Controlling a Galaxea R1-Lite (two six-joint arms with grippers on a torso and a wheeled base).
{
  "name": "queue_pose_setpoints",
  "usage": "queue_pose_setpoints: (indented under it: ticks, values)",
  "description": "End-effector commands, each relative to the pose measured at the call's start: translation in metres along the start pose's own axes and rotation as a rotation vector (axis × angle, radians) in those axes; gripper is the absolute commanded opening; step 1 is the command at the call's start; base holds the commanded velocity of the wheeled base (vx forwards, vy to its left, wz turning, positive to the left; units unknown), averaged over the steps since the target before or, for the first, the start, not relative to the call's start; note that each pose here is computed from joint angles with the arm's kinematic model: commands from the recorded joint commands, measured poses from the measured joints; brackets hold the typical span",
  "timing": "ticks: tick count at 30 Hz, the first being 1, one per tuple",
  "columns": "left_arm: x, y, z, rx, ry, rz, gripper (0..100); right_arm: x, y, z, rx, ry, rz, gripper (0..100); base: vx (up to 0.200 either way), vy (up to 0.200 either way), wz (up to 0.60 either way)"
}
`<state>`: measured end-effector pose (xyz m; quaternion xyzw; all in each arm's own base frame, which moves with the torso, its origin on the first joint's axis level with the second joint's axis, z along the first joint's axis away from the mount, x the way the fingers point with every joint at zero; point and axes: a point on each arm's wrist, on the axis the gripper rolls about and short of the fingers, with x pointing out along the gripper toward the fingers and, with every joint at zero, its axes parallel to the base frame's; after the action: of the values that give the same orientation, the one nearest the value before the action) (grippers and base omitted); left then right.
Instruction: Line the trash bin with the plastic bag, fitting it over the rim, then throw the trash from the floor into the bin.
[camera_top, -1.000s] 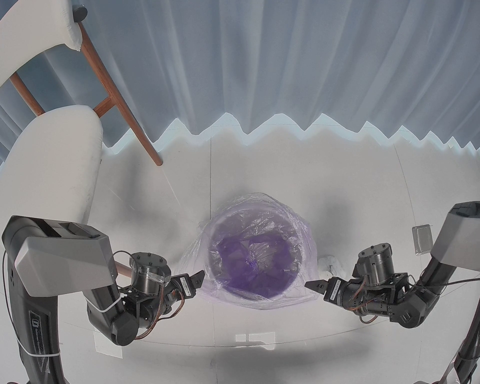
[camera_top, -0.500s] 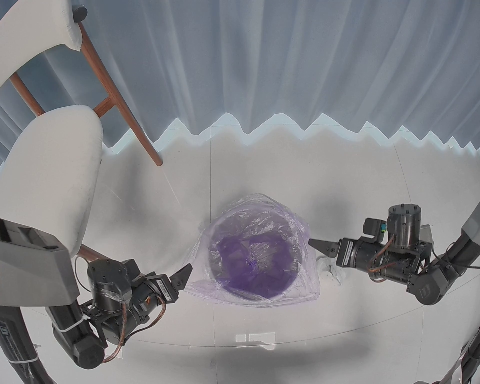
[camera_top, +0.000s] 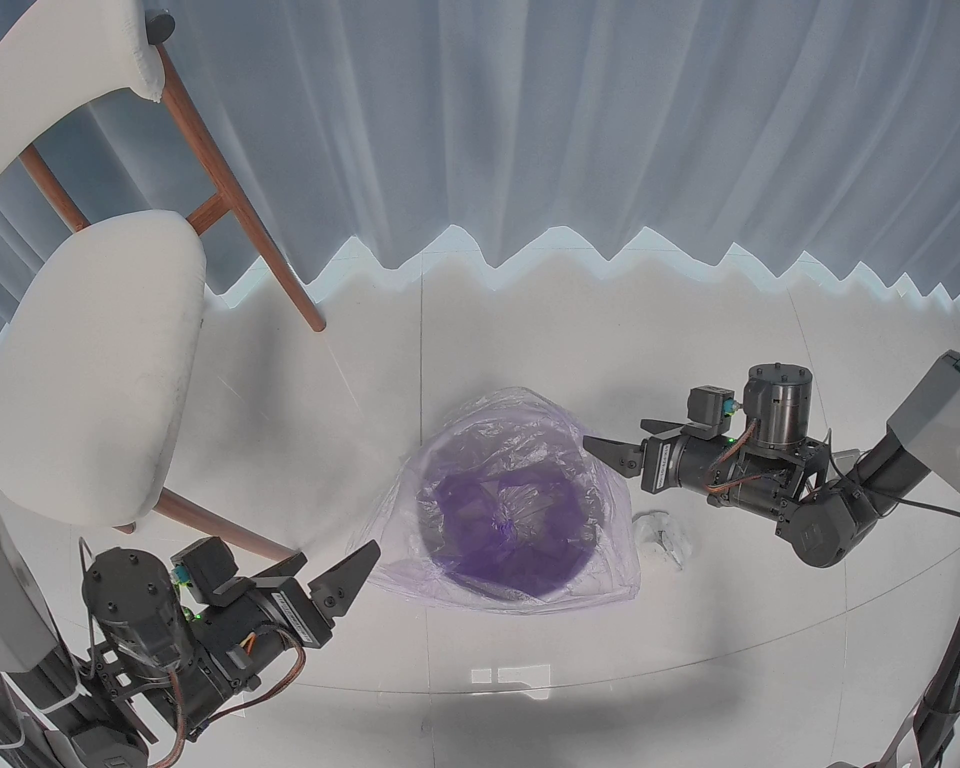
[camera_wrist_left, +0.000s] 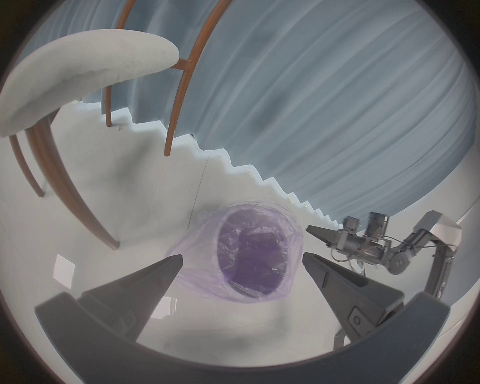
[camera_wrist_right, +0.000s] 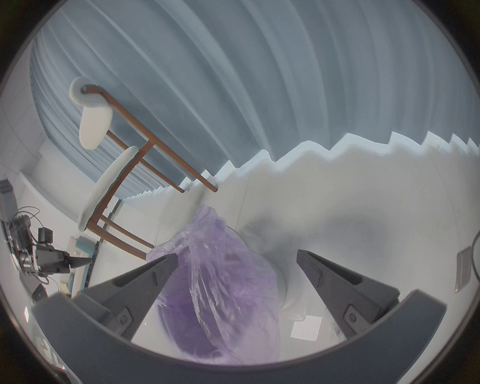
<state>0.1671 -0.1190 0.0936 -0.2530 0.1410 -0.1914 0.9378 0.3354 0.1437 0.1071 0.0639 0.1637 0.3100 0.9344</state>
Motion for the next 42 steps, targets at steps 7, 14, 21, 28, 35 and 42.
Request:
queue_pose_setpoints:
  ticks: [7, 14, 21, 28, 35, 42]
  values:
    - [-0.020, 0.000, 0.016, -0.047, -0.097, 0.007, 100, 0.021, 0.001, -0.023, -0.022, 0.031, 0.019, 0, 0.000, 0.000, 0.00]
    - [-0.023, 0.002, 0.021, -0.061, -0.137, 0.031, 100, 0.032, -0.011, 0.000, 0.059, -0.102, 0.015, 0, 0.000, 0.000, 0.00]
    - [-0.027, 0.000, 0.025, -0.111, -0.159, 0.013, 100, 0.035, -0.042, 0.007, 0.426, -0.143, -0.019, 0, 0.000, 0.000, 0.00]
    - [-0.027, 0.000, 0.025, -0.134, -0.156, 0.013, 100, 0.057, -0.075, 0.001, 0.835, -0.171, -0.035, 0, 0.000, 0.000, 0.00]
    - [-0.027, -0.001, 0.023, -0.179, -0.148, 0.002, 100, 0.084, -0.089, -0.027, 0.955, -0.091, -0.036, 0, 0.000, 0.000, 0.00]
    - [-0.028, -0.002, 0.024, -0.182, -0.154, -0.003, 100, 0.112, -0.101, -0.042, 0.912, -0.095, -0.031, 0, 0.000, 0.000, 0.00]
